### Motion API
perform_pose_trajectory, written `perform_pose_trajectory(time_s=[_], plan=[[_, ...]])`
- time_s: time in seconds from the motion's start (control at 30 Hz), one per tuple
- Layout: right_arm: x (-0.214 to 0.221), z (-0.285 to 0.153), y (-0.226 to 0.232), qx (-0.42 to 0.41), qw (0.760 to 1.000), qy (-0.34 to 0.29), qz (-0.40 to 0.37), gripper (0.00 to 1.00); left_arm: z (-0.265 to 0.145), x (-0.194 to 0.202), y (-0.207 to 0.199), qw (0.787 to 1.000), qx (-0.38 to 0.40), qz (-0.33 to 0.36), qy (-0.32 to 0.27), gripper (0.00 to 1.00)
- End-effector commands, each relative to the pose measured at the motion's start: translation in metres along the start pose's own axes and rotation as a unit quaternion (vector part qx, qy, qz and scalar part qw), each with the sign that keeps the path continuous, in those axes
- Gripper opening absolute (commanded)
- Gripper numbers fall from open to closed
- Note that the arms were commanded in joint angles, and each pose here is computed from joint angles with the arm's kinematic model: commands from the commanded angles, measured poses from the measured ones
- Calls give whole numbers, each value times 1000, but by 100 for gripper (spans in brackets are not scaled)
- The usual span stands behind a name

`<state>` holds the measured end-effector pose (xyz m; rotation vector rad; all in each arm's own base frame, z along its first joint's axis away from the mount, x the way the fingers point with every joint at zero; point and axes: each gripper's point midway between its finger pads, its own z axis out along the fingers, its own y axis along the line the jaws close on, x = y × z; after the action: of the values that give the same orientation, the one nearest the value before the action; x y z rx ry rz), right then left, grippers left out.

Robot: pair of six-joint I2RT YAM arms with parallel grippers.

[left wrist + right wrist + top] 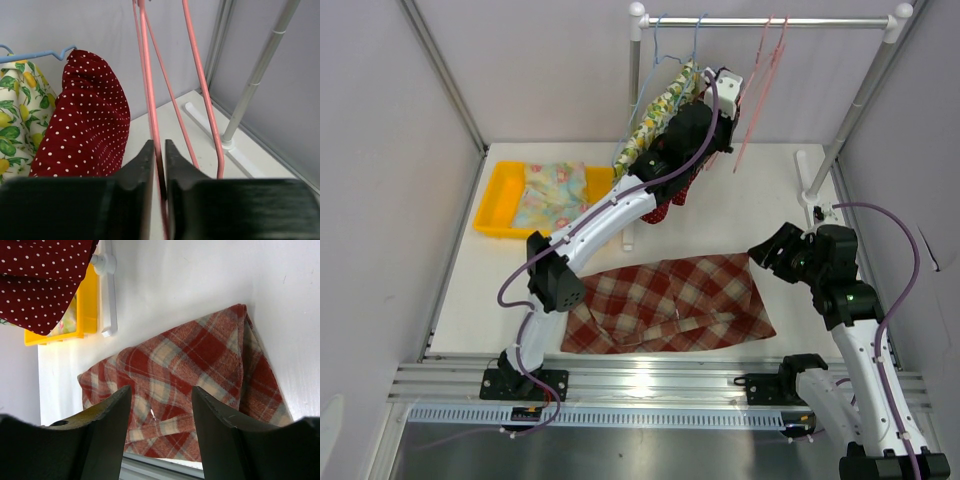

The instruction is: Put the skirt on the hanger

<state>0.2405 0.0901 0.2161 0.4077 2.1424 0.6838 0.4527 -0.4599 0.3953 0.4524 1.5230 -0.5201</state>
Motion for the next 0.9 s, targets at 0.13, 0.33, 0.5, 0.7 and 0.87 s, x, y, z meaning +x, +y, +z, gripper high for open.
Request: perform_pose_trajectory(time_s=[0.13, 0.33, 0.5, 0.7, 0.87], plan=[[-18, -13, 13, -13, 999, -28, -27, 57, -20, -92, 8, 994, -5, 10, -106, 0], [-18, -13, 11, -10, 999, -29, -29, 57, -35, -116, 18, 992, -17, 14, -123, 0], [-19, -14, 11, -9, 999, -30, -32, 57, -40, -99, 26, 995, -32, 30, -93, 0], [-17, -14, 10, -6, 999, -28, -33, 57, -71, -118, 31, 993, -30, 28, -112, 0], [-15, -16, 4, 6, 999, -29, -38, 58, -85, -117, 34, 994, -25, 38, -98, 0]])
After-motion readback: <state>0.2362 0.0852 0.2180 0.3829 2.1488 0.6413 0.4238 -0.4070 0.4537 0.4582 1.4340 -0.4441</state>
